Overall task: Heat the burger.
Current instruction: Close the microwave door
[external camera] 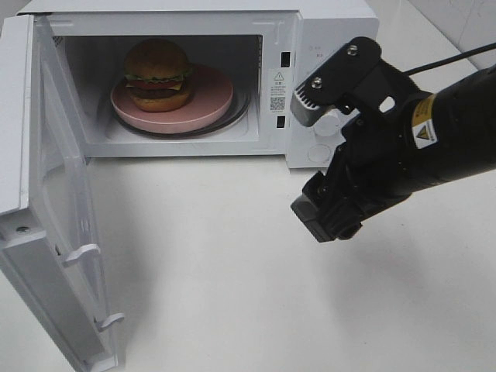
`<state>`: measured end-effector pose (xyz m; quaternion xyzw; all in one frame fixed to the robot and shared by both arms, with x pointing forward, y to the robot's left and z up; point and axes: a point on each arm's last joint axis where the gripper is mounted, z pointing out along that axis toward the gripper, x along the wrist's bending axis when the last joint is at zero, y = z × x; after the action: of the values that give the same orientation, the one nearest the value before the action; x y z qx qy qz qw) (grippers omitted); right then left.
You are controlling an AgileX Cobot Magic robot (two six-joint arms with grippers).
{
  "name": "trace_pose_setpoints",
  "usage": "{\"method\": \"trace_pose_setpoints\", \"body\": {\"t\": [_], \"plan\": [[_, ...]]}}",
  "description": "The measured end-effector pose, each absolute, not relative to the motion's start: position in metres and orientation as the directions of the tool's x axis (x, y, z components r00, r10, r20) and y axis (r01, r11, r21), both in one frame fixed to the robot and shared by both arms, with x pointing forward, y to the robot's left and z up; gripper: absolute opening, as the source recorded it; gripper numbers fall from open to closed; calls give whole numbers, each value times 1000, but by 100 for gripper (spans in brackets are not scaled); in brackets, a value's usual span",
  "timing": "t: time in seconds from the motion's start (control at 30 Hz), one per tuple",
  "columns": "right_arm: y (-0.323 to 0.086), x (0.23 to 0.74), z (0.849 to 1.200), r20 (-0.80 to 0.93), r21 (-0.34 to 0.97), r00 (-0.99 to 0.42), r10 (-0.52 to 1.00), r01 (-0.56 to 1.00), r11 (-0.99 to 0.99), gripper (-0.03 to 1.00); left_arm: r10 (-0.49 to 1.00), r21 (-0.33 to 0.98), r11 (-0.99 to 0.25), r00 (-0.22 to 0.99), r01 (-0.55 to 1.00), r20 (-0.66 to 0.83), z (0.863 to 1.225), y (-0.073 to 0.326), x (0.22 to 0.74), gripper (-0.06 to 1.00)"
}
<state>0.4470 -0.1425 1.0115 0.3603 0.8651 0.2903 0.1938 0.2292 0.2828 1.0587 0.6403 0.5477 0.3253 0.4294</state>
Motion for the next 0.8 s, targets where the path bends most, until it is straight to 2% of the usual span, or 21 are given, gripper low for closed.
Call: {"method": "trace_pose_setpoints", "body": {"t": [0.07, 0.13, 0.4, 0.47, 0.57, 0.63, 0.8], "plan": [[-145, 445, 1013, -107, 633, -648, 754, 541, 554, 77, 981, 906, -31, 189, 422, -54, 1059, 283, 229, 99], [-157, 431, 1023, -52, 587, -578, 814, 642, 493, 77, 981, 906, -31, 189, 422, -54, 1059, 283, 229, 99], [-176, 410, 1035, -45, 503, -528, 848, 721, 476, 76, 981, 906, -31, 189, 422, -54, 1059, 283, 229, 99], [-189, 394, 1047, -51, 483, -516, 855, 736, 473, 76, 981, 906, -31, 189, 422, -54, 1059, 283, 229, 99], [-192, 391, 1049, -52, 480, -514, 856, 739, 473, 76, 981, 906, -31, 189, 422, -54, 1059, 283, 229, 99], [-203, 377, 1064, -46, 528, -508, 860, 718, 453, 76, 981, 906, -31, 189, 422, -54, 1059, 283, 229, 99], [-219, 357, 1072, -41, 569, -503, 863, 699, 434, 76, 981, 906, -31, 189, 422, -54, 1059, 283, 229, 99]]}}
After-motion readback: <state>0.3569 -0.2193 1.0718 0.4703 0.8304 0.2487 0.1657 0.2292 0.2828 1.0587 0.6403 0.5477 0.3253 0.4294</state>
